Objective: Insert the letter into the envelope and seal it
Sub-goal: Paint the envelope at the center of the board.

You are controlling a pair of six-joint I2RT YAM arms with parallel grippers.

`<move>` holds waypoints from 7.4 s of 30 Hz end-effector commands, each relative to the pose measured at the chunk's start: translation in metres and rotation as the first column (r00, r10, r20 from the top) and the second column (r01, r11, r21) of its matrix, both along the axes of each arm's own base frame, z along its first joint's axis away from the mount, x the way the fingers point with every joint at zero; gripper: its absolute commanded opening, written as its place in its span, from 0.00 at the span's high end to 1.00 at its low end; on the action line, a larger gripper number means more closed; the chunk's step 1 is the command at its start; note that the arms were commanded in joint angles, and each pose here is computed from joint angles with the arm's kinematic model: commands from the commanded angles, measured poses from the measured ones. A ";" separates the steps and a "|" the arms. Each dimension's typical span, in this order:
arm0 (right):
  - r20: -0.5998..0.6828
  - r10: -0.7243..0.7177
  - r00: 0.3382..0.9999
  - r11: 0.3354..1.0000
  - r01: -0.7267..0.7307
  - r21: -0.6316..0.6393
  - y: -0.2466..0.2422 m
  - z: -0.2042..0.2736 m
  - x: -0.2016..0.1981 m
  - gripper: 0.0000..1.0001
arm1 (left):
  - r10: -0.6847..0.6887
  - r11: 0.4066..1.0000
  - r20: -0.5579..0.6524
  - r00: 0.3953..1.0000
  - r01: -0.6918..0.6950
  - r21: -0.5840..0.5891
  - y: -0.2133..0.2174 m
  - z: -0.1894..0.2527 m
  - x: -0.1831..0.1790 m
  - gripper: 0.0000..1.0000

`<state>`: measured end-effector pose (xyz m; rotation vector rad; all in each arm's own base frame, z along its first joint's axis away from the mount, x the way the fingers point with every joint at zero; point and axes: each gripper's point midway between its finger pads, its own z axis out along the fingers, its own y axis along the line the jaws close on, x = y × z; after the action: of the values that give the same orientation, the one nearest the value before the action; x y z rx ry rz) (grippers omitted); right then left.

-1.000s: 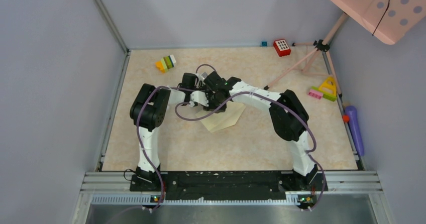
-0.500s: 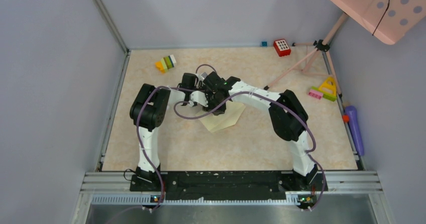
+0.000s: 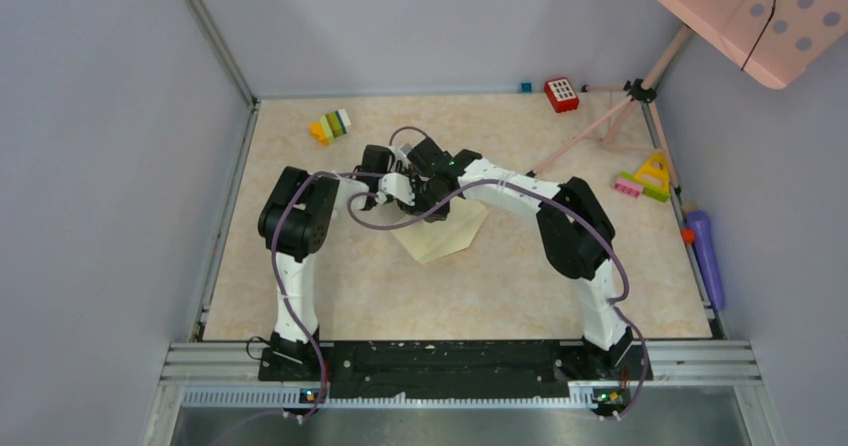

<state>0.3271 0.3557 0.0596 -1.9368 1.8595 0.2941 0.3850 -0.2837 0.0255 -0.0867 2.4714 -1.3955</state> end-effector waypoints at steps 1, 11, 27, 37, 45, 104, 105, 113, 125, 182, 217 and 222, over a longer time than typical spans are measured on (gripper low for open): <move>0.058 -0.055 0.997 0.995 0.050 0.089 -0.002 0.030 0.019 1.00 | 0.048 0.990 -0.034 0.998 -0.043 0.137 0.014 -0.036 -0.008 1.00; 0.049 -0.107 0.993 0.990 0.102 0.093 -0.028 0.029 0.028 1.00 | 0.049 0.989 -0.034 0.998 -0.043 0.138 0.015 -0.036 -0.008 1.00; 0.082 -0.157 0.984 0.986 0.153 0.060 -0.044 0.019 0.043 1.00 | 0.046 0.989 -0.029 0.998 -0.042 0.140 0.015 -0.036 -0.008 1.00; 0.100 -0.191 0.977 0.981 0.187 0.045 -0.057 0.019 0.054 1.00 | 0.045 0.989 -0.026 0.999 -0.041 0.141 0.015 -0.036 -0.008 1.00; 0.115 -0.221 0.969 0.975 0.220 0.021 -0.071 0.014 0.066 1.00 | 0.044 0.989 -0.023 0.999 -0.040 0.142 0.015 -0.035 -0.008 1.00; 0.045 -0.130 0.990 0.991 0.128 0.046 -0.052 0.015 0.032 1.00 | 0.040 0.989 -0.016 0.999 -0.037 0.145 0.014 -0.036 -0.008 1.00; 0.047 -0.136 0.990 0.990 0.134 0.045 -0.054 0.015 0.034 1.00 | 0.041 0.989 -0.015 0.999 -0.038 0.145 0.014 -0.035 -0.007 1.00; 0.070 -0.173 0.982 0.985 0.171 0.038 -0.064 0.015 0.049 1.00 | 0.038 0.989 -0.014 0.999 -0.036 0.145 0.014 -0.035 -0.008 1.00; 0.096 -0.225 0.970 0.974 0.223 0.033 -0.083 0.019 0.070 1.00 | 0.039 0.989 -0.015 0.999 -0.037 0.146 0.014 -0.035 -0.008 1.00; 0.037 -0.052 0.998 0.998 0.051 0.033 -0.027 0.009 0.013 1.00 | 0.037 0.989 -0.013 0.999 -0.035 0.146 0.014 -0.035 -0.008 1.00; 0.140 -0.236 0.962 0.972 0.231 0.050 -0.082 0.026 0.065 1.00 | 0.038 0.988 -0.011 0.999 -0.036 0.150 0.014 -0.036 -0.008 1.00; 0.135 -0.299 0.945 0.954 0.295 0.045 -0.084 0.037 0.071 1.00 | 0.042 0.988 -0.017 0.999 -0.039 0.147 0.014 -0.036 -0.008 1.00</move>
<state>0.3757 0.2631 0.0590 -1.7131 2.0256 0.1017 0.3862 -0.2857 0.0257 -0.0576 2.4598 -1.3647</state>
